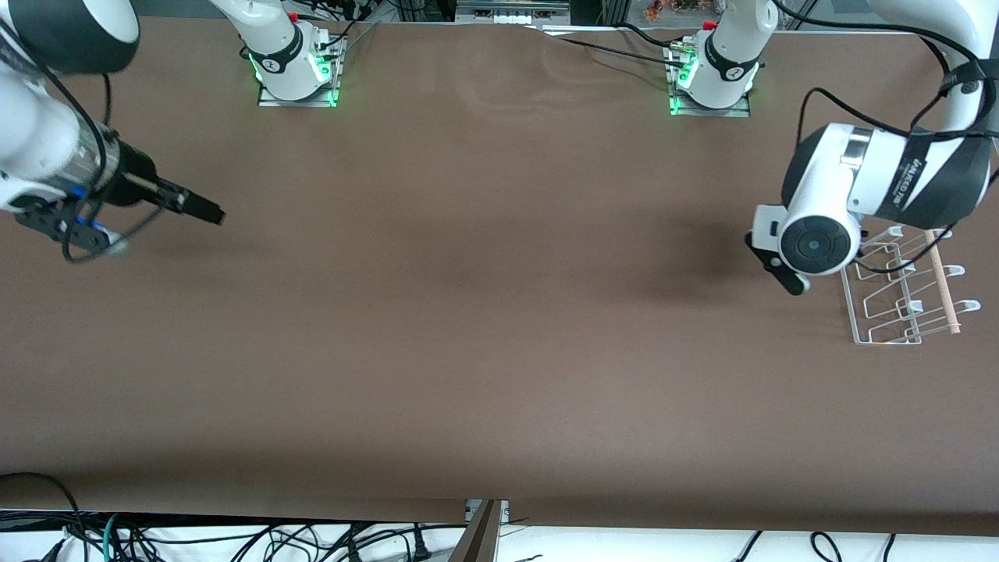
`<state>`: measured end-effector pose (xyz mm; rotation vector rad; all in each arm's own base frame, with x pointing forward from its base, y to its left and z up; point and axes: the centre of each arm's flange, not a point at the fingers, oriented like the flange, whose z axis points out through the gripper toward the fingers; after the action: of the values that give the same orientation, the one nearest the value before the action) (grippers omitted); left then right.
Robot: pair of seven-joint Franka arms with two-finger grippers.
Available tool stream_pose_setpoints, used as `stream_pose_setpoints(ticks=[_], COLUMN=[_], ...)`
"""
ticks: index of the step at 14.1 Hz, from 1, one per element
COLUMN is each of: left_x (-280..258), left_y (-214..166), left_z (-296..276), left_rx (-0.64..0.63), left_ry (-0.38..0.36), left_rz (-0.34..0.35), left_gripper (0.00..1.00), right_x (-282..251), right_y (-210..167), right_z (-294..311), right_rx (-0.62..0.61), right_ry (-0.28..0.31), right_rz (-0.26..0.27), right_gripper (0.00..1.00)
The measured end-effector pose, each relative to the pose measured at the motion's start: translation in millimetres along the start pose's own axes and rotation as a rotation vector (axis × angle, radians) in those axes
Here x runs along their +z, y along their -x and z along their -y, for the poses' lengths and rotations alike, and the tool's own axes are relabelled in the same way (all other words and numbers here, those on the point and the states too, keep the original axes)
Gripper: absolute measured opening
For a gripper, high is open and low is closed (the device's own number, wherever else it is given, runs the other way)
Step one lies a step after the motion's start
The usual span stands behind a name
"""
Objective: Transfer cup to left arm and place on rack
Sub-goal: 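Carry the cup with the left gripper over the wire rack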
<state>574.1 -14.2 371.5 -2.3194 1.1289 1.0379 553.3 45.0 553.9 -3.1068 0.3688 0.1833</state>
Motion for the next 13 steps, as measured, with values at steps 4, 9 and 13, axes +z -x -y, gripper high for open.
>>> stream_pose_setpoints(ticks=[4,9,13], left_x=[50.6,86.7,74.1], left_y=[41.4,56.6,28.2], left_z=[59.8,91.5,84.7], left_rx=[-0.1,-0.14,-0.084], left_ry=[0.011,0.076,-0.076], left_rz=[0.059,0.065,0.209], left_gripper=[0.76,0.76,0.76], right_x=[-14.0,-14.4,-14.2], right_y=[1.7,-0.7,-0.1], right_z=[-52.7,-54.8,-54.9], right_rx=[-0.133,-0.205,-0.211], right_ry=[0.032,0.077,0.078], right_rz=[-0.043,-0.055,-0.048], right_gripper=[1.0,1.0,1.0])
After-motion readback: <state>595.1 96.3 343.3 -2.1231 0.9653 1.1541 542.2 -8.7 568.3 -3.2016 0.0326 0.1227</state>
